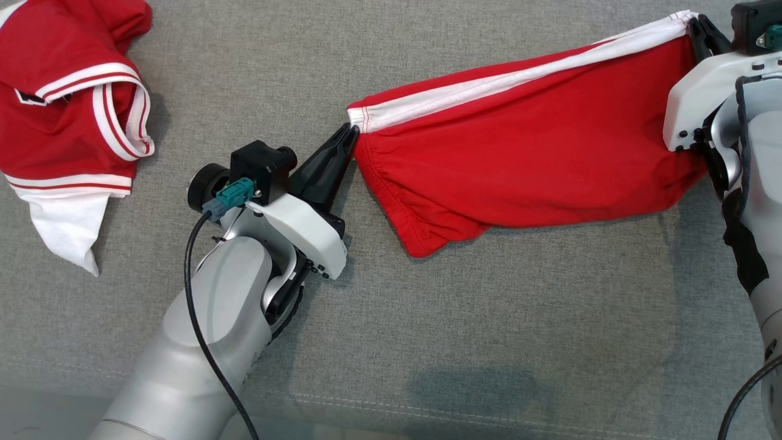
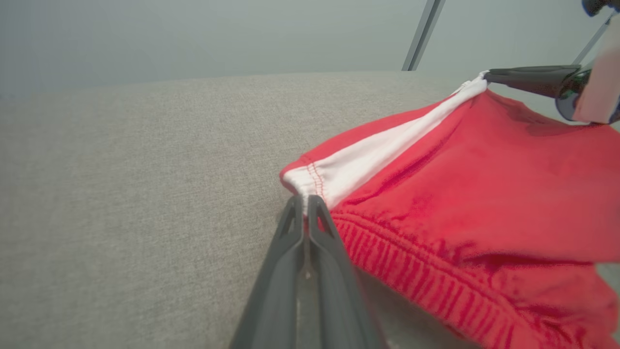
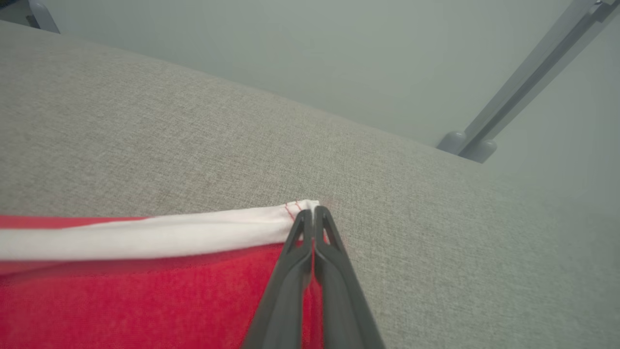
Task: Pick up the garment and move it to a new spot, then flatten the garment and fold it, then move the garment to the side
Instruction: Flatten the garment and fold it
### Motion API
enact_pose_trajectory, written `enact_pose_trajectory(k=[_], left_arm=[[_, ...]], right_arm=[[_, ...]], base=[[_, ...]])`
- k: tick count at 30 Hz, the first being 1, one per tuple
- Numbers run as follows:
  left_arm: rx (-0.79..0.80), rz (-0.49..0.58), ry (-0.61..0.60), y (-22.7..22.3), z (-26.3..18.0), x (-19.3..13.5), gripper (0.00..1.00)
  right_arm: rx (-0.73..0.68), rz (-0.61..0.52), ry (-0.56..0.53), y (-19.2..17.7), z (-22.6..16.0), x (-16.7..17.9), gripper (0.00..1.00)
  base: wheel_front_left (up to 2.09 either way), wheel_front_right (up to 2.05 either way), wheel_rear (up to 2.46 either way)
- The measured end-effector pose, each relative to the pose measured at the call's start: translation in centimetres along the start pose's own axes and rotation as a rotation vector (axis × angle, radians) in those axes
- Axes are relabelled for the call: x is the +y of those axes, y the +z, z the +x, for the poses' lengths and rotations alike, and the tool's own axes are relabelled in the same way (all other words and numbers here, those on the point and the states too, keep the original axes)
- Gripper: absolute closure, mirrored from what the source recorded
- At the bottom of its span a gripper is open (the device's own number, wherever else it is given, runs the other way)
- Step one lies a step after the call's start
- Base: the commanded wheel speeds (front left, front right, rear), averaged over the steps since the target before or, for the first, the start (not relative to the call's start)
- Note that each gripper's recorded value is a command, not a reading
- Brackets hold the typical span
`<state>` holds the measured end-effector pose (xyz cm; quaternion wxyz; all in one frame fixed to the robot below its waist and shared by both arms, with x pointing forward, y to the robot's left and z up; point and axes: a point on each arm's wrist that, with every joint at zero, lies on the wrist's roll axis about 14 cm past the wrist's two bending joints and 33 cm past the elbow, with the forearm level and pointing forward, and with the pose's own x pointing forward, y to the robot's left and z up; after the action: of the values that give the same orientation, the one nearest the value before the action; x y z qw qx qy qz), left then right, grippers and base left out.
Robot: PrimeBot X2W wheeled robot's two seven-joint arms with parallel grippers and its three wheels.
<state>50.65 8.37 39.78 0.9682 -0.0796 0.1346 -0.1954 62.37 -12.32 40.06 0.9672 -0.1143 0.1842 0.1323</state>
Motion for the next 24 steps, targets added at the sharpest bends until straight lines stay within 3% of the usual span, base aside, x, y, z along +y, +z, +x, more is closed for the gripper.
enact_pose_trajectory(k=[5,6,7,8,10,12,24], left_arm=[[-0.013,-0.003,-0.006,0.4,0.1,-0.4,1.0],[-0.014,-0.001,-0.008,0.4,0.1,-0.4,0.98],[-0.015,0.001,-0.009,0.4,0.1,-0.4,0.75],[-0.015,0.001,-0.01,0.5,0.2,-0.5,0.56],[-0.018,0.002,-0.014,0.6,0.2,-0.6,0.41],[-0.022,0.006,-0.018,0.8,0.2,-0.8,0.0],[-0.101,0.032,0.005,4.0,-0.2,-0.7,0.0]], right_arm=[[0.017,0.011,-0.004,-0.6,0.1,0.0,1.0],[0.015,0.013,-0.008,-0.5,0.1,-0.2,0.76],[0.014,0.01,-0.01,-0.5,0.1,-0.3,0.52],[0.013,0.01,-0.011,-0.5,0.0,-0.3,0.0],[0.006,0.006,-0.014,-0.4,-0.2,-0.4,0.0],[-0.014,0.011,-0.02,0.1,-0.4,-0.5,0.0],[-0.179,0.067,-0.051,4.6,-2.8,-0.7,0.0]], base=[[0.0,0.0,0.0],[0.0,0.0,0.0],[0.0,0.0,0.0],[0.0,0.0,0.0],[0.0,0.0,0.0],[0.0,0.0,0.0],[0.0,0.0,0.0]])
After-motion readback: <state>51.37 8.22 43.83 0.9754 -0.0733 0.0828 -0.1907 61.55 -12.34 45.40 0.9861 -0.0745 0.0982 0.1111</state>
